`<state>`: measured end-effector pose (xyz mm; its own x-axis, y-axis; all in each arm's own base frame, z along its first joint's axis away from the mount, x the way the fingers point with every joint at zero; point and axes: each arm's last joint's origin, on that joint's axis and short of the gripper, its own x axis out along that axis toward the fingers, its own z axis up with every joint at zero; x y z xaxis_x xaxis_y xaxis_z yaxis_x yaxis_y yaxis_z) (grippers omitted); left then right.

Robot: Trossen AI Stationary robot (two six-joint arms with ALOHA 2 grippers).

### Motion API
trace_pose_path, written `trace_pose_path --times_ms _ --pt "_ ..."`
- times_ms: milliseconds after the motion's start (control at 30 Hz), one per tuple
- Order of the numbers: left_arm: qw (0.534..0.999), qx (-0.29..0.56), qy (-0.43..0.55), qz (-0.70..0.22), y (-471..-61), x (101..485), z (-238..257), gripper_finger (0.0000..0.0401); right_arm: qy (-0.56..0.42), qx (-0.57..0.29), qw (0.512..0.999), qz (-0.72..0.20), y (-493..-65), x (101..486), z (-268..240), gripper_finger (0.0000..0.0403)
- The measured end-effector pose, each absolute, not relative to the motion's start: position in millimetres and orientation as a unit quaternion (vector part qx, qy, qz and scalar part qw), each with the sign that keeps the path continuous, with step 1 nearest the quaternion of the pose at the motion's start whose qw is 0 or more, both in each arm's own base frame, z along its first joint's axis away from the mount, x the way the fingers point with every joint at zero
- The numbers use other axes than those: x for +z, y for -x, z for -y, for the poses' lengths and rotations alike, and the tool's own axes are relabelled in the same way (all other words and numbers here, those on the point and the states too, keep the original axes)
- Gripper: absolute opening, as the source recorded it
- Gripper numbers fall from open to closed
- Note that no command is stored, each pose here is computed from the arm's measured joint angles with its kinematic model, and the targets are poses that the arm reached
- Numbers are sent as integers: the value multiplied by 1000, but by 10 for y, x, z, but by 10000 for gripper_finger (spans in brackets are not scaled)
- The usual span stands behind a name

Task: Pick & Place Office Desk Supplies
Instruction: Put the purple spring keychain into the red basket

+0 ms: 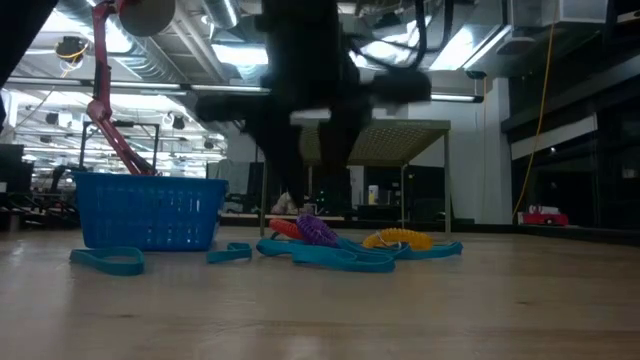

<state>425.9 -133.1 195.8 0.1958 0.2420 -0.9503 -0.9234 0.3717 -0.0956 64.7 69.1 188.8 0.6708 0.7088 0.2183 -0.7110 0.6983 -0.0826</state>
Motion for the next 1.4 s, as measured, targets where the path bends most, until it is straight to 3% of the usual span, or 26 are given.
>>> trace_pose_path --times_ms 433,833,1167,1400 --pt "678 444 360 -462 -4245 1863 1396 129 -14 391 915 103 -650 1869 -694 179" --pt "663 410 392 -488 -4256 1599 1400 126 -14 391 915 101 -650 1866 -694 178" --pt "706 359 365 -489 -4352 1859 1403 13 -10 389 916 98 -653 1856 -695 178" --pt "736 330 352 -476 -4441 2100 1382 10 -11 389 916 97 -653 1857 -695 178"
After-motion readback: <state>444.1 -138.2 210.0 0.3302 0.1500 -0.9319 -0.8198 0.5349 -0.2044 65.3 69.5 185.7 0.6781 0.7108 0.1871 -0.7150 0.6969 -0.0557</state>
